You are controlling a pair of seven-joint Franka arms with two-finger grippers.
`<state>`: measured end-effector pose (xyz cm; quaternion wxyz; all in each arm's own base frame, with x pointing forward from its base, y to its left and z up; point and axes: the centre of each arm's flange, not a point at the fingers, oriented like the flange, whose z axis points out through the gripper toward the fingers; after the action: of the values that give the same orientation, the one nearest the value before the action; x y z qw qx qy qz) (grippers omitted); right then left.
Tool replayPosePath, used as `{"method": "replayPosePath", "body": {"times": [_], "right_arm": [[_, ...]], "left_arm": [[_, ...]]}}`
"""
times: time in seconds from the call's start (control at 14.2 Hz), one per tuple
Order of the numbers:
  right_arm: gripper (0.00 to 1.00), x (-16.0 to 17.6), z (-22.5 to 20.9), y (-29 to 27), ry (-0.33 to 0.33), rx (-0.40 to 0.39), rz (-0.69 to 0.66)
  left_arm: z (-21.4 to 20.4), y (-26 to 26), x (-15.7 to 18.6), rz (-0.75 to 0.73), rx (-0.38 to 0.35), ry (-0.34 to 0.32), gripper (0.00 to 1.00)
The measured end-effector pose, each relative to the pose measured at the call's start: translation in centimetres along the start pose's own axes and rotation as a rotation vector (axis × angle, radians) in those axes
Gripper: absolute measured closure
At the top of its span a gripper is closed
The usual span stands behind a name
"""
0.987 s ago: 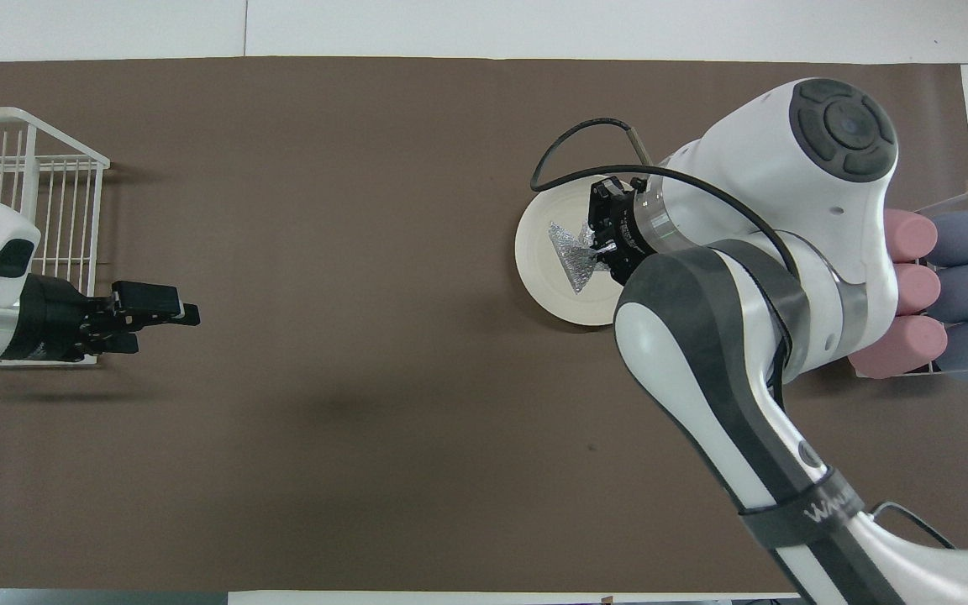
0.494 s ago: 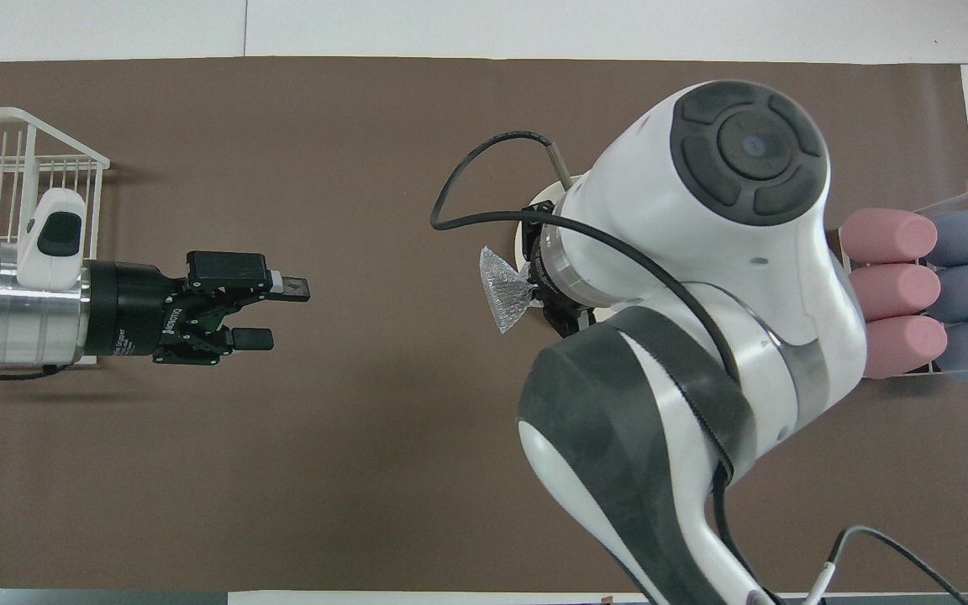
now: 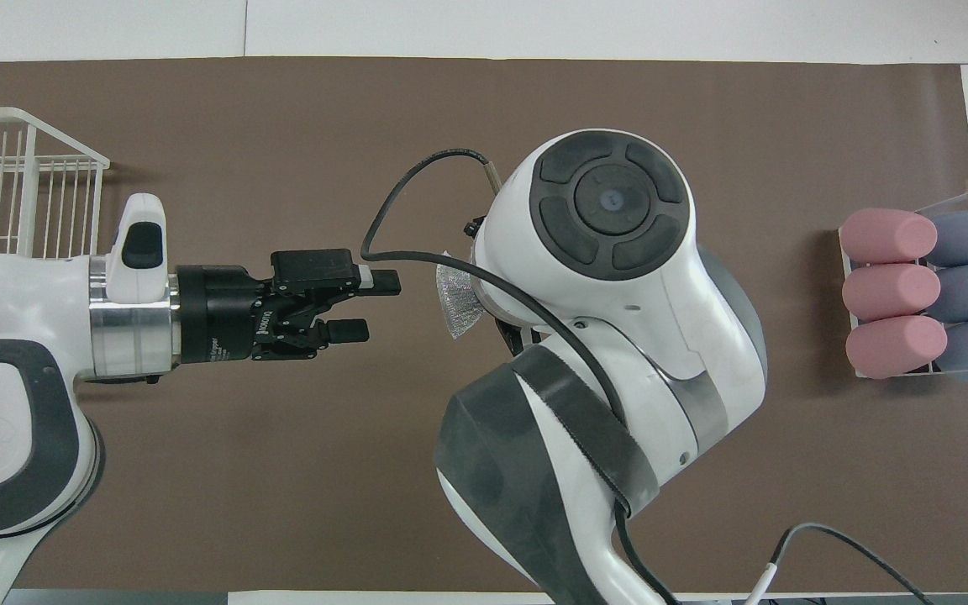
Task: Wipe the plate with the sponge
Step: 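Bring the scrubber to the left gripper and hand it over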
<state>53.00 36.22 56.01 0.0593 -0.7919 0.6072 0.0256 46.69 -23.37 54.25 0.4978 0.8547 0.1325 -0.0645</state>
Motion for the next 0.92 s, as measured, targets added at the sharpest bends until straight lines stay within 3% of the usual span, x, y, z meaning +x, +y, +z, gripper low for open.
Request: {"method": "replayPosePath", "body": {"times": [0.35,0.56,0.78,0.85,0.92], "right_arm": [[0.93,0.2,-0.1,-0.1,0.002,0.004,0.004],[0.93,0.2,-0.1,-0.1,0.002,0.004,0.004],[0.93,0.2,-0.1,-0.1,0.002,0.003,0.004],[0.93,0.2,-0.1,-0.1,0.002,0.003,0.004],[0.93,0.2,-0.1,-0.2,0.002,0.003,0.004]], "left_arm": [[2.5,-2.3,2.0,0.062,-0.032,0.039,0.0],[6.0,-1.4,0.8,0.077,-0.028,0.07,0.0],[6.6,-0.8,0.7,0.085,-0.032,0.068,0.04],[6.6,-0.8,0.7,0.085,-0.033,0.068,0.09],[6.6,-0.8,0.8,0.084,-0.033,0.066,0.26]]}}
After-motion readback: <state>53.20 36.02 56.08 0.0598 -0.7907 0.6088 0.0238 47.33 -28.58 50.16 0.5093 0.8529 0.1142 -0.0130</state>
